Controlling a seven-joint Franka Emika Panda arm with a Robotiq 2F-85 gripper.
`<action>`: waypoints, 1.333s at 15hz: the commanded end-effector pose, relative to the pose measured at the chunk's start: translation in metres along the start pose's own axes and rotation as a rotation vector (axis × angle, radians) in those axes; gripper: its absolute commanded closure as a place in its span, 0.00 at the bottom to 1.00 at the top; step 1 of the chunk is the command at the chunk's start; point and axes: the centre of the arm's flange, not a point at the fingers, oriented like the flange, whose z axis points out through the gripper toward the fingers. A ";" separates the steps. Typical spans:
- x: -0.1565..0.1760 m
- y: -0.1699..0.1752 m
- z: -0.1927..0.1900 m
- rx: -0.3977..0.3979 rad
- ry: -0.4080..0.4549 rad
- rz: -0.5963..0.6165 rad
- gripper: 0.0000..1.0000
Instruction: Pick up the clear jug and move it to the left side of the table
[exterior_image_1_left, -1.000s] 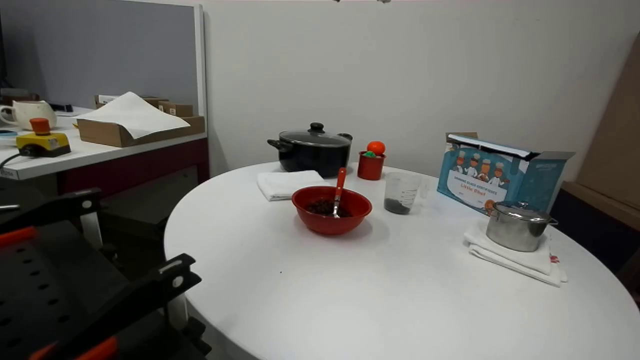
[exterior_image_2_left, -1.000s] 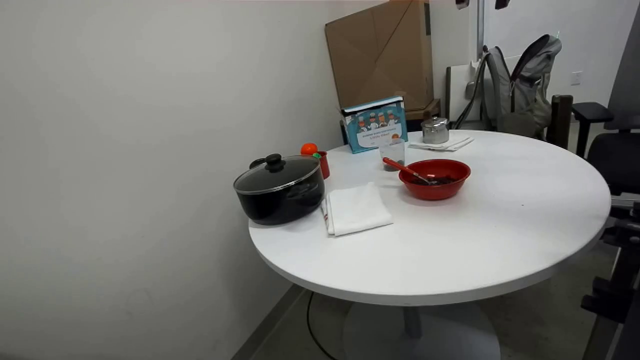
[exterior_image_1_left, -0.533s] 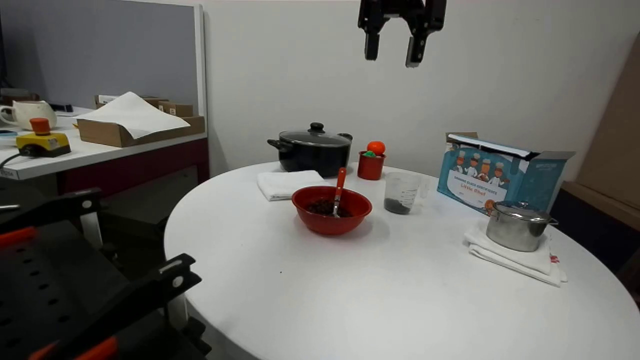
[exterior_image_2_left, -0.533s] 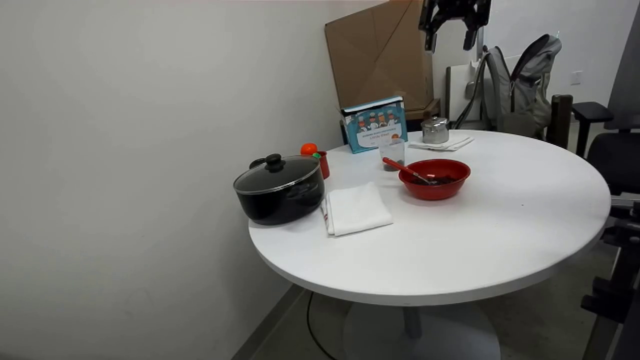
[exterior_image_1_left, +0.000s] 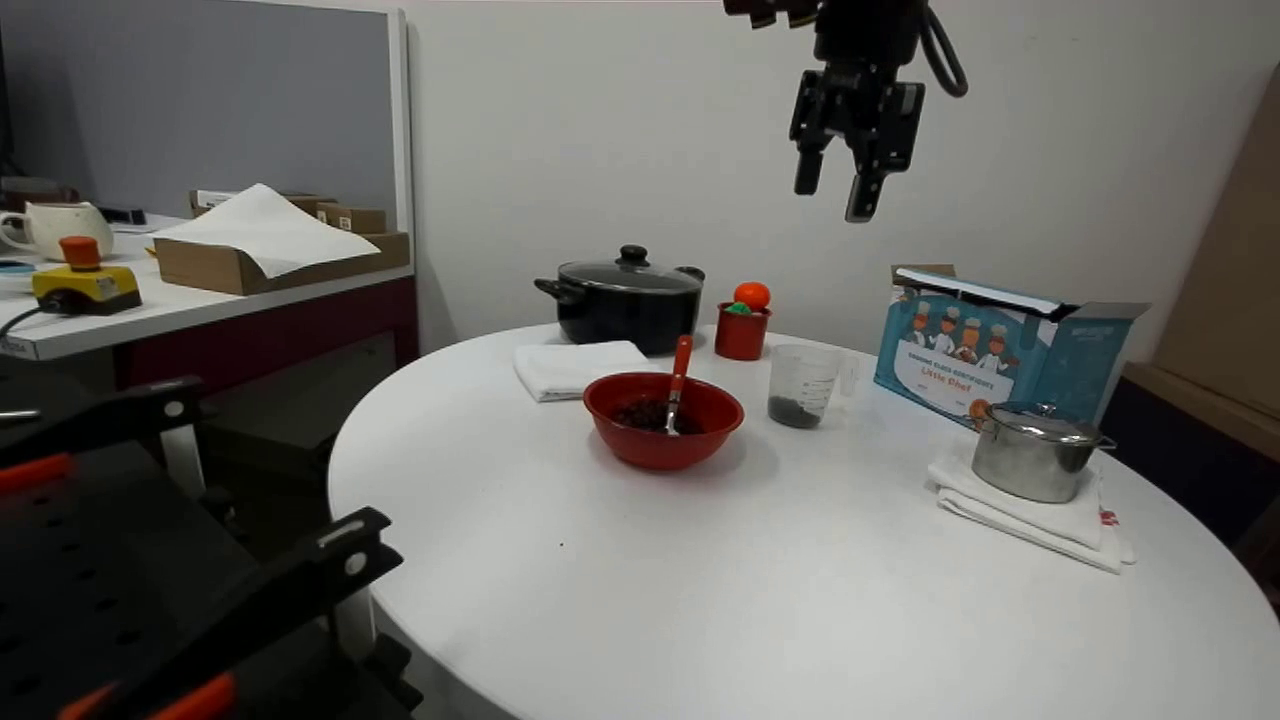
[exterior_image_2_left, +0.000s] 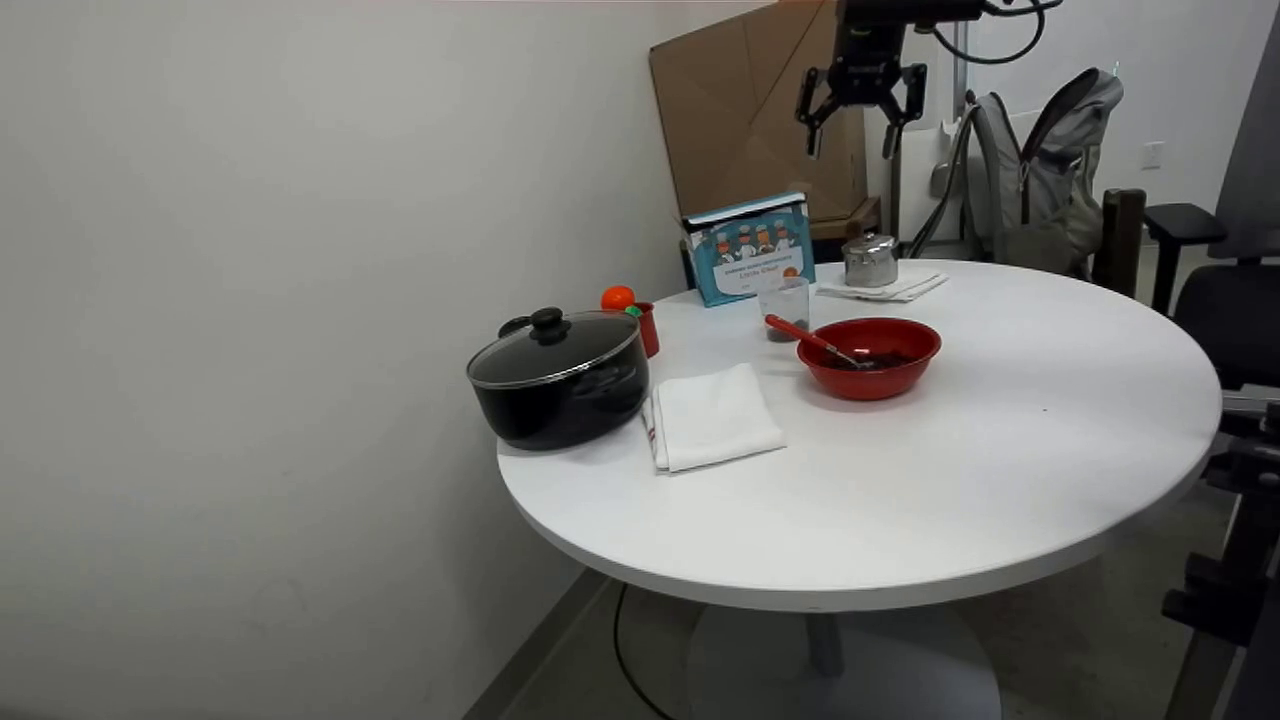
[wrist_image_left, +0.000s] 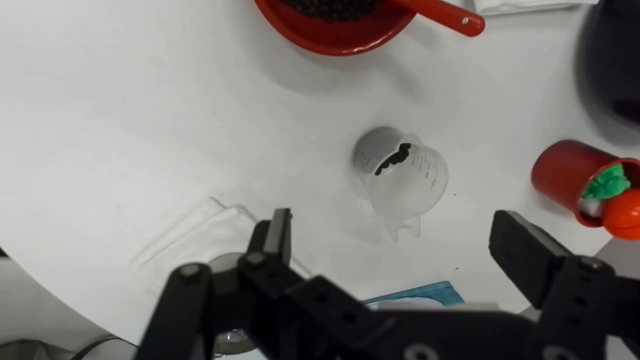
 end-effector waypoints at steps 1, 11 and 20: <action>0.043 -0.024 0.043 -0.014 -0.036 0.093 0.00; 0.066 -0.065 0.150 -0.083 -0.056 0.142 0.00; 0.068 -0.046 0.200 -0.164 -0.100 0.166 0.00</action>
